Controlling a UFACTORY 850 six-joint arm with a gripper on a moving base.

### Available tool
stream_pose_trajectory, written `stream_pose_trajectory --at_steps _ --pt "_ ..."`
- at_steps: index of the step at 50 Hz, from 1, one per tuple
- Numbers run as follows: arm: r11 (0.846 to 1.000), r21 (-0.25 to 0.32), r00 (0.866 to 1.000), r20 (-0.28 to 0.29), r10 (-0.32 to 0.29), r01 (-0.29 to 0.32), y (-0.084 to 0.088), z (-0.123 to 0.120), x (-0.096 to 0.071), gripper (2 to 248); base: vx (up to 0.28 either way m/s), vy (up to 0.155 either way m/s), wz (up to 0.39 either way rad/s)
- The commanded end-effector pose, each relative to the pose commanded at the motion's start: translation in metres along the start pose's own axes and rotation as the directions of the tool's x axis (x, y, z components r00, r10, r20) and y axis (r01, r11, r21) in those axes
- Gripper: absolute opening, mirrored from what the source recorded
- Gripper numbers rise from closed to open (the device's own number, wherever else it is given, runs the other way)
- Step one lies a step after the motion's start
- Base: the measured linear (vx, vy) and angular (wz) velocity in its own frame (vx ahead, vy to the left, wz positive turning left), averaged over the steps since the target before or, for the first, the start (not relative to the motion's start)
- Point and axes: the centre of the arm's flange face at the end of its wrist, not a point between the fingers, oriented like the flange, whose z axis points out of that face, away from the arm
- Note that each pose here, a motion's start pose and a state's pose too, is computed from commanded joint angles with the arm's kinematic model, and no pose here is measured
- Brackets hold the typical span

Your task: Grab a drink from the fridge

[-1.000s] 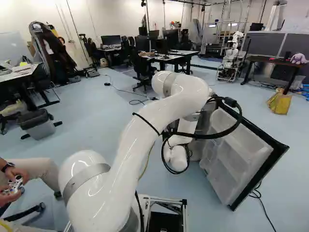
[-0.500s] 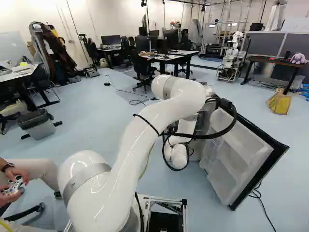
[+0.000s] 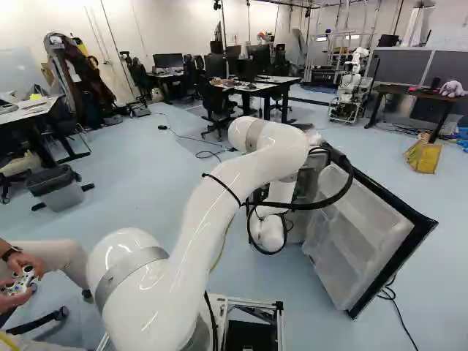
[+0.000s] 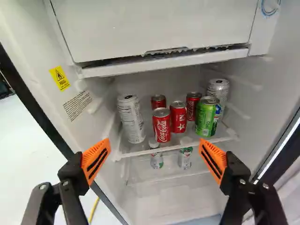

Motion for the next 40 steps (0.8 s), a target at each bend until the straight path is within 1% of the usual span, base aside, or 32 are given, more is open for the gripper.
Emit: stream_pose_trajectory --at_steps 22,37,38,40 --pt "1.0 0.014 0.999 0.043 -0.02 0.019 0.002 0.019 -0.008 247 0.0 0.0 0.0" --pt "1.0 0.016 0.999 0.049 -0.022 0.022 0.003 0.022 -0.009 247 0.0 0.0 0.0" --pt "1.0 0.016 0.999 0.049 -0.022 0.022 0.003 0.022 -0.009 240 0.0 0.0 0.0" --pt "1.0 0.016 0.999 0.049 -0.022 0.022 0.003 0.022 -0.009 240 0.0 0.0 0.0"
